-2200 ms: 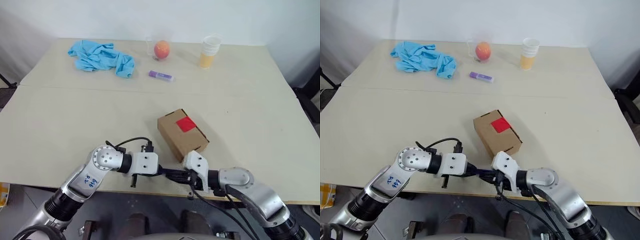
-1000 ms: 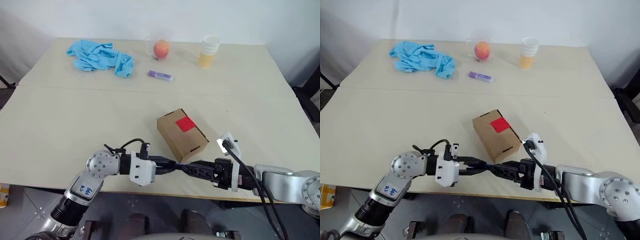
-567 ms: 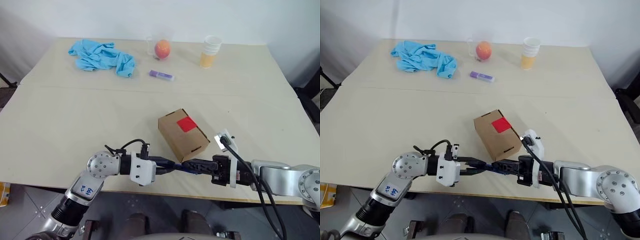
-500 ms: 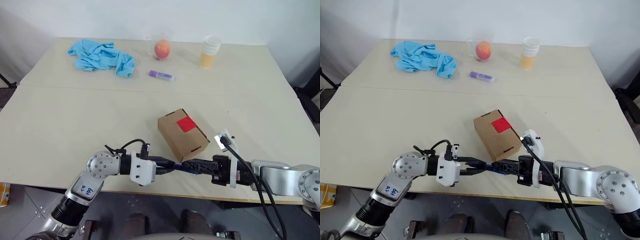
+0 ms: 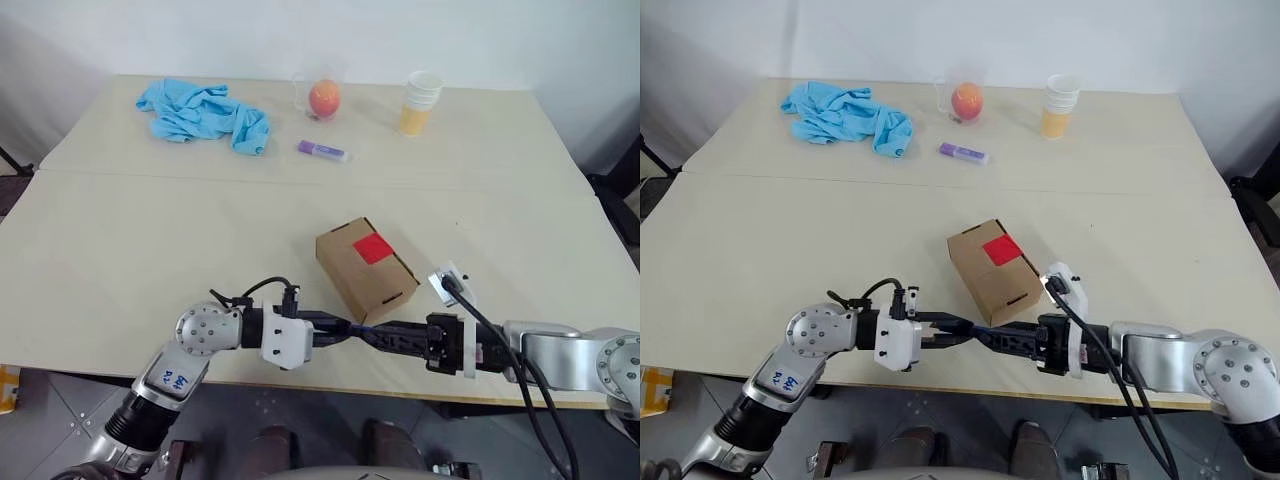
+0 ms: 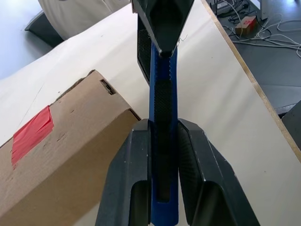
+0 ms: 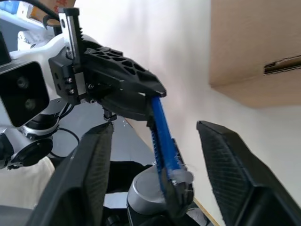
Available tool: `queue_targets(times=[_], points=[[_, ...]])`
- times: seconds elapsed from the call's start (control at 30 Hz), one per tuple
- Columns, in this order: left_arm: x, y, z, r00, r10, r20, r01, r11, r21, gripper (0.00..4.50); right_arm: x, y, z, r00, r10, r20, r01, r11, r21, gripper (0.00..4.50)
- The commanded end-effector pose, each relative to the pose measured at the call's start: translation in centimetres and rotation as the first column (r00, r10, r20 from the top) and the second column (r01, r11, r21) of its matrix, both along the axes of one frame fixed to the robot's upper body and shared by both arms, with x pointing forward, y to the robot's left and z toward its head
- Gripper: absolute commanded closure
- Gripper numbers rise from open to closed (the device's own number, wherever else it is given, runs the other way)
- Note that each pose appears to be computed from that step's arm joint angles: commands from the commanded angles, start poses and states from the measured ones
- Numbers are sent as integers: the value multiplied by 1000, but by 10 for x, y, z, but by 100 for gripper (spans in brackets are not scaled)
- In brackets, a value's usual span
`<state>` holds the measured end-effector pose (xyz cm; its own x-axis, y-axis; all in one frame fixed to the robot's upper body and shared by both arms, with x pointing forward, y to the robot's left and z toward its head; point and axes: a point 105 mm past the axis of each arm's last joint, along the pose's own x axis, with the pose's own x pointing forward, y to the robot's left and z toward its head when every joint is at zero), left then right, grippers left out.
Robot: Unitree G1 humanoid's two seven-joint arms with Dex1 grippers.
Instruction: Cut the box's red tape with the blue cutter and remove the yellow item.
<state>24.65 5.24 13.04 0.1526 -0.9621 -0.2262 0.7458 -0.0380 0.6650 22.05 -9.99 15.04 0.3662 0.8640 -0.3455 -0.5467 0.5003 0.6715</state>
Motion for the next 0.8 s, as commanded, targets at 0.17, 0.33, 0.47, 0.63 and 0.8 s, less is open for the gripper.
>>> queue_targets(times=[0.17,0.33,0.47,0.63,0.8], points=[[0,-4,10,999,-14,52,15,1000,-15,406,1,-1,4,1000,-5,6,5,1000,14,232],[0,-4,9,998,-12,54,13,1000,-14,406,-2,1,2,1000,12,-4,-12,1000,13,384],[-1,-4,10,999,-18,46,19,1000,-16,406,1,0,3,1000,-3,-3,3,1000,28,435],[-4,0,18,998,1,-67,-7,996,-88,284,1,-3,7,1000,5,9,-6,1000,27,435],[-2,43,27,905,100,-414,-155,983,-101,250,-5,-23,30,996,45,73,-52,994,96,435]])
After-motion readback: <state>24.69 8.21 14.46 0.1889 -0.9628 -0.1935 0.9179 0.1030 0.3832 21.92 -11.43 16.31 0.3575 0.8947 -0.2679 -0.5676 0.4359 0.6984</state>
